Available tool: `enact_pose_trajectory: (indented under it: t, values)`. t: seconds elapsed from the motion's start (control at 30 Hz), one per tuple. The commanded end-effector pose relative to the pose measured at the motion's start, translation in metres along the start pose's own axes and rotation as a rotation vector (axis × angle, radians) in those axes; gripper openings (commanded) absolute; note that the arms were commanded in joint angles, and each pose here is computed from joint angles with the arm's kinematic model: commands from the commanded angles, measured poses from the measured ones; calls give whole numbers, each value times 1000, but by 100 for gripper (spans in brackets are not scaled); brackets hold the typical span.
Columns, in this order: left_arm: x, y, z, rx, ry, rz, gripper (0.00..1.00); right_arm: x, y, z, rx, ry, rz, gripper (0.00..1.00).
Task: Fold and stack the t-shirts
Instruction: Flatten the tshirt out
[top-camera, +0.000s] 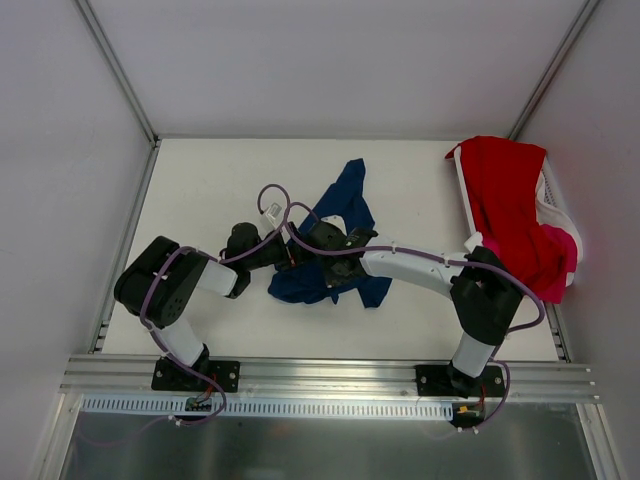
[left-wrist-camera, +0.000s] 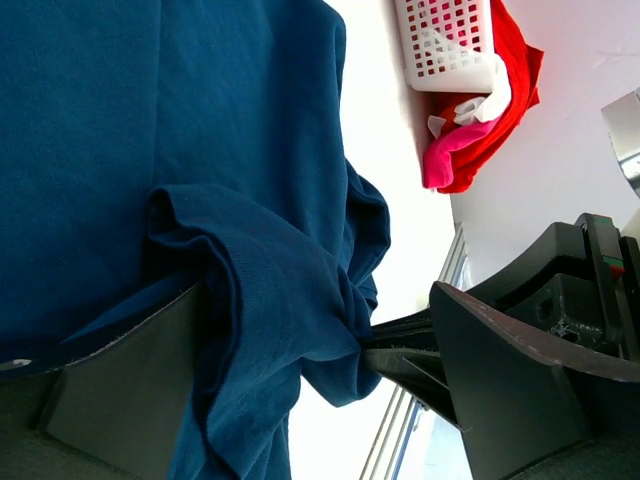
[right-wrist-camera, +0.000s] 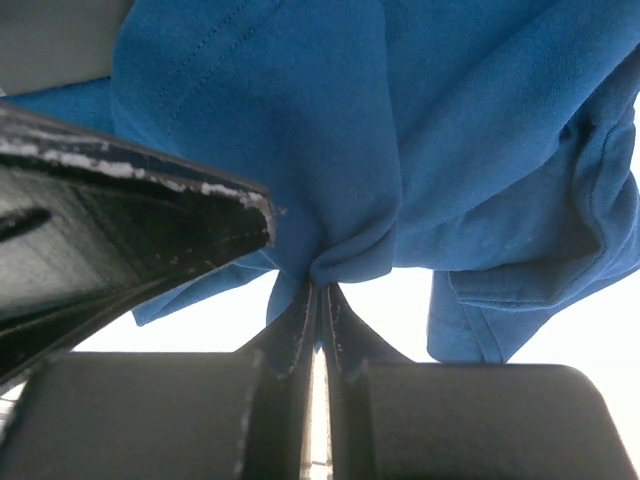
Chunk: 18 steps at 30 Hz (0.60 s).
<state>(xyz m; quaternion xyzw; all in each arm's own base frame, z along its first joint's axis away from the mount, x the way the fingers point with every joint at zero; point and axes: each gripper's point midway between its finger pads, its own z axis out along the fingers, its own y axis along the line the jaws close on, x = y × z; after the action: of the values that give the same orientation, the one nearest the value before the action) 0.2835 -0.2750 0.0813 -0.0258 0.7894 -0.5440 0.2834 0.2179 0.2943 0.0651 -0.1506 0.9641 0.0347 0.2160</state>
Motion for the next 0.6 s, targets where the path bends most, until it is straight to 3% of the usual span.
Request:
enact_pose_trajectory:
  t: [0.0, 0.13, 0.17, 0.3, 0.47, 0.57]
  values:
    - [-11, -14, 4, 47, -37, 49, 91, -8, 5, -4, -11, -22, 12, 0]
    - [-11, -13, 7, 42, -22, 42, 69, -7, 6, -3, -11, -18, 11, 1]
    - [-10, -13, 8, 46, -16, 44, 58, -7, 6, -3, -13, -18, 10, 0]
    - [-8, -17, 10, 66, 0, 46, 32, -7, 8, -2, -16, -11, 9, 1]
    - [-7, -20, 12, 79, 12, 53, 28, -5, 8, 0, -13, -5, 7, 0]
    - [-5, -20, 13, 81, 23, 51, 20, -6, 8, 0, -15, -8, 9, 1]
